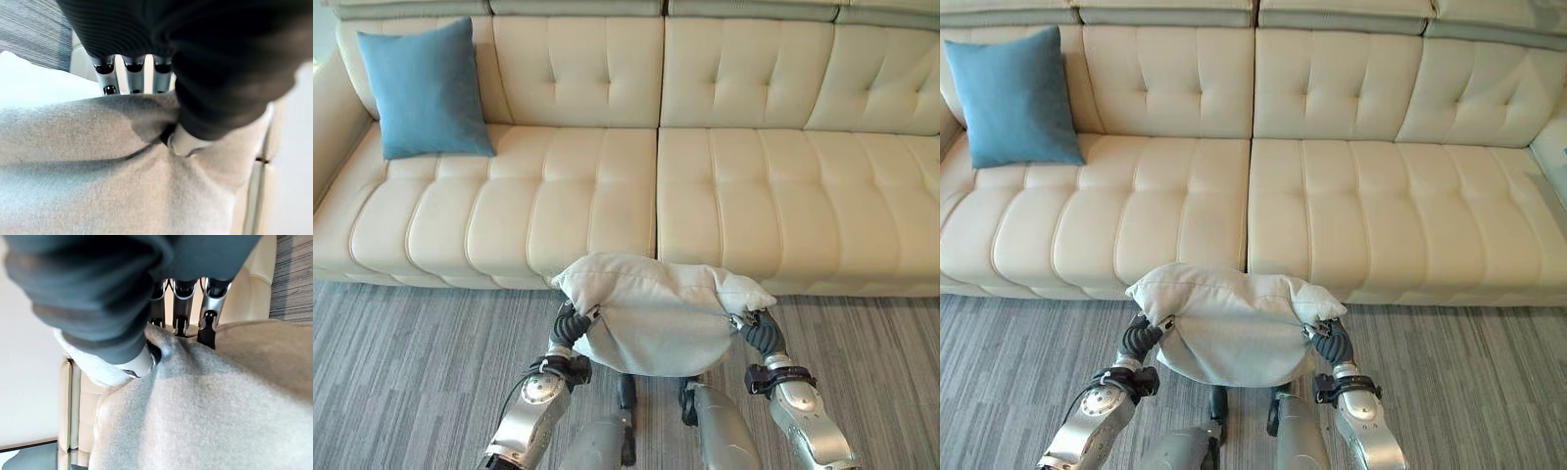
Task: Pick up all the scattered cushions and arrange them neatly on the sofa.
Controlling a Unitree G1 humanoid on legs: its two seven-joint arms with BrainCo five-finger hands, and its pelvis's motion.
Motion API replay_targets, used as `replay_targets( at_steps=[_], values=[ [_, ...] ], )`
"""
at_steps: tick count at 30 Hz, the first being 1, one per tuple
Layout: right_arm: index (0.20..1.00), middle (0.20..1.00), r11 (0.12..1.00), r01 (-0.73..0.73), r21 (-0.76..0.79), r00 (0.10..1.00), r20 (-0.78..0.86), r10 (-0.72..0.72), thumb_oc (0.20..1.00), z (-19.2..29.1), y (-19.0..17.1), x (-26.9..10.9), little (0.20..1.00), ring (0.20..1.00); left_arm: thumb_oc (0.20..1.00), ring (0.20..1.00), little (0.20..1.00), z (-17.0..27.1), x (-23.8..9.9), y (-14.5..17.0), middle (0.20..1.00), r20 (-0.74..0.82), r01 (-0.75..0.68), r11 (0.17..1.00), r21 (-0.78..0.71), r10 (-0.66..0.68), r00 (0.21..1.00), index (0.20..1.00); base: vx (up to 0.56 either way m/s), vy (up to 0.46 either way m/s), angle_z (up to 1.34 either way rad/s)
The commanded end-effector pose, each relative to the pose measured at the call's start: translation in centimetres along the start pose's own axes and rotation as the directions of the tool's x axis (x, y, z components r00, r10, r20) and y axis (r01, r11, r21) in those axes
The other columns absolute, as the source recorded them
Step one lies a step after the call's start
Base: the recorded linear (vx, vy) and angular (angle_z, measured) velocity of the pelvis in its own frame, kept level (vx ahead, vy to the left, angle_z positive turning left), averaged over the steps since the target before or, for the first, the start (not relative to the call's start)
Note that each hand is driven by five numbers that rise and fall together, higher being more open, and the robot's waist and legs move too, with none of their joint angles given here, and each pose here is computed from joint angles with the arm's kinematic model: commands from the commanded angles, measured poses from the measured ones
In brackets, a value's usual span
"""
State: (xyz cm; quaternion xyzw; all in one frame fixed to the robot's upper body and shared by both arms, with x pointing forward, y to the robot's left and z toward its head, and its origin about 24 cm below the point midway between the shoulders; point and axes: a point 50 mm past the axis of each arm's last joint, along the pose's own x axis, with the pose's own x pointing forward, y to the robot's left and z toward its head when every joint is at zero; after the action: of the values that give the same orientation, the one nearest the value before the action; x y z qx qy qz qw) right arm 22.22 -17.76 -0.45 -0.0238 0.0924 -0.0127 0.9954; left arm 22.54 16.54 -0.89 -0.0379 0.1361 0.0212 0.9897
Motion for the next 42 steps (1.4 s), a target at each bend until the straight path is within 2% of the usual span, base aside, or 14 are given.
replay_targets(
  at_steps=[1, 11, 21, 36, 42],
  values=[
    [0.200, 0.200, 0.997, 0.070, -0.017, 0.985, 0.162, -0.066, 0.200, 3.4, -1.4, 1.4, 0.200, 0.200, 0.200, 0.200, 0.200, 4.4, 0.5, 1.1, 0.200, 0.228, -0.036, 0.999, -0.012, 0.037, 0.973, 0.200, 0.20, -0.099, 0.03],
    [0.200, 0.200, 0.998, 0.060, -0.022, 0.992, 0.110, -0.057, 0.200, 2.1, -2.7, 0.7, 0.200, 0.200, 0.200, 0.200, 0.200, 3.0, -0.3, 1.2, 0.200, 0.184, -0.032, 0.997, -0.073, 0.045, 0.982, 0.200, 0.46, -0.224, -0.02],
    [0.200, 0.200, 0.997, 0.069, -0.039, 0.991, 0.119, -0.064, 0.200, 2.6, -2.8, 1.0, 0.200, 0.200, 0.200, 0.200, 0.200, 2.8, -0.4, 0.9, 0.200, 0.168, -0.032, 0.996, -0.085, 0.046, 0.985, 0.200, 0.23, -0.148, 0.00],
    [0.200, 0.200, 0.998, 0.011, -0.069, 0.996, 0.094, -0.004, 0.200, 1.8, -1.1, 0.6, 0.200, 0.200, 0.200, 0.200, 0.200, 1.3, -1.0, 1.5, 0.200, 0.106, -0.060, 0.997, -0.041, 0.064, 0.992, 0.200, 0.32, 0.130, -0.01],
    [0.200, 0.200, 0.998, 0.014, -0.066, 0.993, 0.119, -0.006, 0.200, 2.4, 0.0, 1.3, 0.200, 0.200, 0.200, 0.200, 0.200, 3.0, 0.0, 1.8, 0.200, 0.169, -0.072, 0.997, 0.009, 0.070, 0.983, 0.200, 0.12, 0.220, -0.10]
  ],
)
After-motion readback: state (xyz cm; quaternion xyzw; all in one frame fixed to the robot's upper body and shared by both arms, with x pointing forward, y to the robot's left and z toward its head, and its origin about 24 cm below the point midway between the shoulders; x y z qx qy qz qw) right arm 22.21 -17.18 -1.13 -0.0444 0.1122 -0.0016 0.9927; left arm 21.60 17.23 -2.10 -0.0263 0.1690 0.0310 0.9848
